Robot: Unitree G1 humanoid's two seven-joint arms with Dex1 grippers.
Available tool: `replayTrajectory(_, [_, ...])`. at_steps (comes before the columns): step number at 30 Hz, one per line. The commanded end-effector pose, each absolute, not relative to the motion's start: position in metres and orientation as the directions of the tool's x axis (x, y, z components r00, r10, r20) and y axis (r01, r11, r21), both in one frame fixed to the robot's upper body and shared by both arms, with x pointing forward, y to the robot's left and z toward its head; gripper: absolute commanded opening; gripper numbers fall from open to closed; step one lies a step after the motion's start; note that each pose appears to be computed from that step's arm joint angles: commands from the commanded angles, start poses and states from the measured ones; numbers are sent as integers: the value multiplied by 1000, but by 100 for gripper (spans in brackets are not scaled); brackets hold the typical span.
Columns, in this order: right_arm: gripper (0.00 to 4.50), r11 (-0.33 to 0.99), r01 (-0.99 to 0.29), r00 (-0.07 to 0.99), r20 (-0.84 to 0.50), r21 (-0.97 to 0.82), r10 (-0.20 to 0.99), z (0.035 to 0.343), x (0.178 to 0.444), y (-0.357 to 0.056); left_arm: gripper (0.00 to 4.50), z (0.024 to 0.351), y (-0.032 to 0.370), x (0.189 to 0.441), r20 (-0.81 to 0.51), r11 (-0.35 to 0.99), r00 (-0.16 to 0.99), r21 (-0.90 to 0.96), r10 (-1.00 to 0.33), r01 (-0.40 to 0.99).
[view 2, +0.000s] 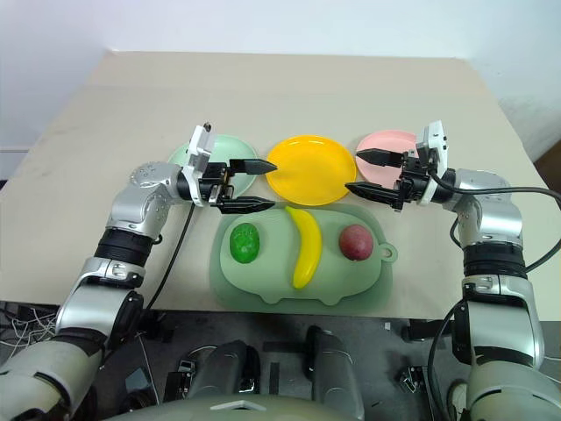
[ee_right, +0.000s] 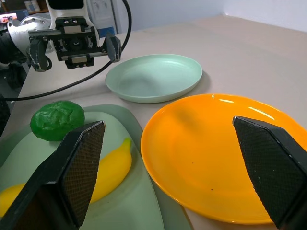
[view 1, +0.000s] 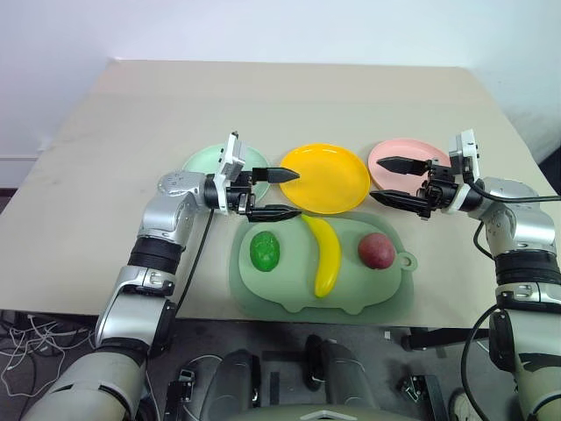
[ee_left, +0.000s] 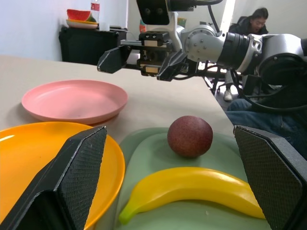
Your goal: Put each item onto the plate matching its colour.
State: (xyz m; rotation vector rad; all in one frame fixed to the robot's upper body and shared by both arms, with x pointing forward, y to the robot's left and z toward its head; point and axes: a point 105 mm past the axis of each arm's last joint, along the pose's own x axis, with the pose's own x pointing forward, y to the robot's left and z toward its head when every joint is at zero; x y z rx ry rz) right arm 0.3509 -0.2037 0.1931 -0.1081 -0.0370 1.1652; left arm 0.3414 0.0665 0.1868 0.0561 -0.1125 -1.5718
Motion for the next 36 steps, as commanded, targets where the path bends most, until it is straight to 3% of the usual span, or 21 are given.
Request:
replayTrajectory(1, [450,386,-910,390,-2,-149,921,205,347,-203,443,195,64,337,44,-12,-18,139,-999,990])
replayTrajectory(6, [450,398,-908,403,-8,-130,915,197,342,-205,443,188,63,336,35,-21,-26,118,-999,993])
replayTrajectory(12, [450,403,-901,406,17,-159,914,211,342,-204,443,186,63,332,40,-42,-47,109,-998,993])
replayTrajectory(27, [450,299,-946,304,-16,-123,953,196,347,-172,443,194,134,308,-45,25,31,141,-999,990])
replayTrajectory(36, [450,255,-965,255,3,-63,967,193,339,-156,443,186,140,296,-63,38,47,142,-997,989])
